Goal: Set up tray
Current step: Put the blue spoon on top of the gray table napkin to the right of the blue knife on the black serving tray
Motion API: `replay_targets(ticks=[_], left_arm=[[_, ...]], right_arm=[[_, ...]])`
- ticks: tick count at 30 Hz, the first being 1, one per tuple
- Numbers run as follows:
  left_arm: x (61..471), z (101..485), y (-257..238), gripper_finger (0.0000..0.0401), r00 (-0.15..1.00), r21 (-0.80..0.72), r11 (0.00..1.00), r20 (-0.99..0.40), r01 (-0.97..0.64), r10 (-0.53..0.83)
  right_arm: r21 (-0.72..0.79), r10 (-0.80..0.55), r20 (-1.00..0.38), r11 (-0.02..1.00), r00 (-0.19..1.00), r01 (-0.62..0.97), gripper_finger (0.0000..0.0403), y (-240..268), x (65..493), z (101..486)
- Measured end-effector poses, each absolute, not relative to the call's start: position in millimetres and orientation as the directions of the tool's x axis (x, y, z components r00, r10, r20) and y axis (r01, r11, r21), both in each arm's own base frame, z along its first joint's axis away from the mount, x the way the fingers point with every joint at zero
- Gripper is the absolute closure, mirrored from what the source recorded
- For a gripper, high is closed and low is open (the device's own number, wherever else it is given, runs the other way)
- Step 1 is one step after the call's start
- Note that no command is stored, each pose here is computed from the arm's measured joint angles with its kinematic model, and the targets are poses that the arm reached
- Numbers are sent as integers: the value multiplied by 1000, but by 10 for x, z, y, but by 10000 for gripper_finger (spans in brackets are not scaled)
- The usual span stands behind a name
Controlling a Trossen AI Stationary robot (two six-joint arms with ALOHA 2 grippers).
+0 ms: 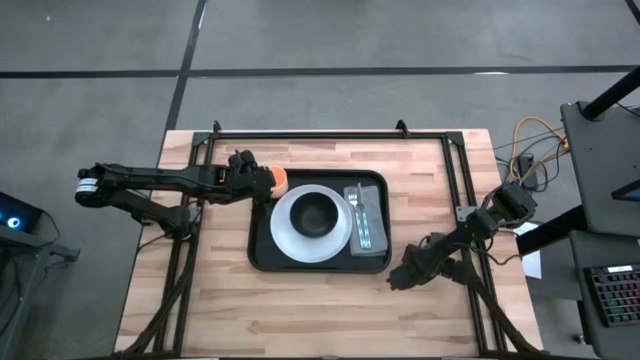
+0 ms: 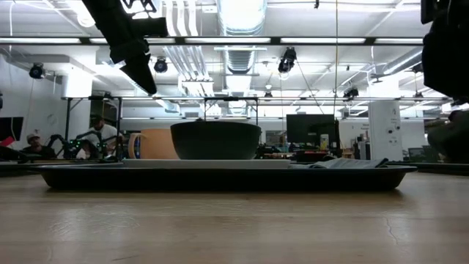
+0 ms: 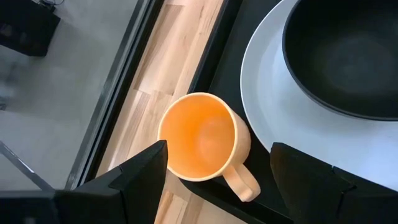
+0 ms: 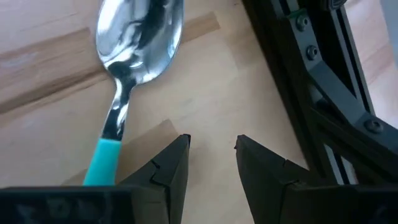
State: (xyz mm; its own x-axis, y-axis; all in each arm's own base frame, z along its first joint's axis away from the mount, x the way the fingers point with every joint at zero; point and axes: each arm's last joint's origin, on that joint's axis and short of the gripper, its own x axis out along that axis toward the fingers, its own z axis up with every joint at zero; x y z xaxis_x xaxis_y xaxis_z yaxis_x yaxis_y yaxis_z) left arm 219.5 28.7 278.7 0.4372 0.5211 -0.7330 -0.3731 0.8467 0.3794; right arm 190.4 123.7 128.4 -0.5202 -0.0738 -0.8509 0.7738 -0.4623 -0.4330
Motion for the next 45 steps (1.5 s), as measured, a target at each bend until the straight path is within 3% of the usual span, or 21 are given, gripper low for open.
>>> replay_targets(ticks=[11, 19, 35, 40, 45], left_arm=[[2199, 2801, 287, 139, 441, 378, 847, -730, -375, 521], [2199, 2801, 287, 139, 441, 378, 846, -730, -375, 522], [2199, 2801, 287, 139, 441, 378, 847, -730, -374, 522], [2199, 2801, 288, 139, 441, 380, 847, -730, -372, 522], [2199, 2802, 288, 139, 442, 389, 848, -730, -359, 522]], right_arm=[[-374, -126, -871, -454, -474, 809, 281, 1152, 1877, 1221], [-300, -240, -873, -424, -425, 855, 281, 1059, 1908, 1214], [-122, -421, -878, -261, -227, 958, 281, 956, 2054, 1183], [-152, -385, -878, -343, -286, 927, 281, 952, 2031, 1251], [-141, -395, -876, -341, -277, 930, 296, 1028, 2187, 1622]])
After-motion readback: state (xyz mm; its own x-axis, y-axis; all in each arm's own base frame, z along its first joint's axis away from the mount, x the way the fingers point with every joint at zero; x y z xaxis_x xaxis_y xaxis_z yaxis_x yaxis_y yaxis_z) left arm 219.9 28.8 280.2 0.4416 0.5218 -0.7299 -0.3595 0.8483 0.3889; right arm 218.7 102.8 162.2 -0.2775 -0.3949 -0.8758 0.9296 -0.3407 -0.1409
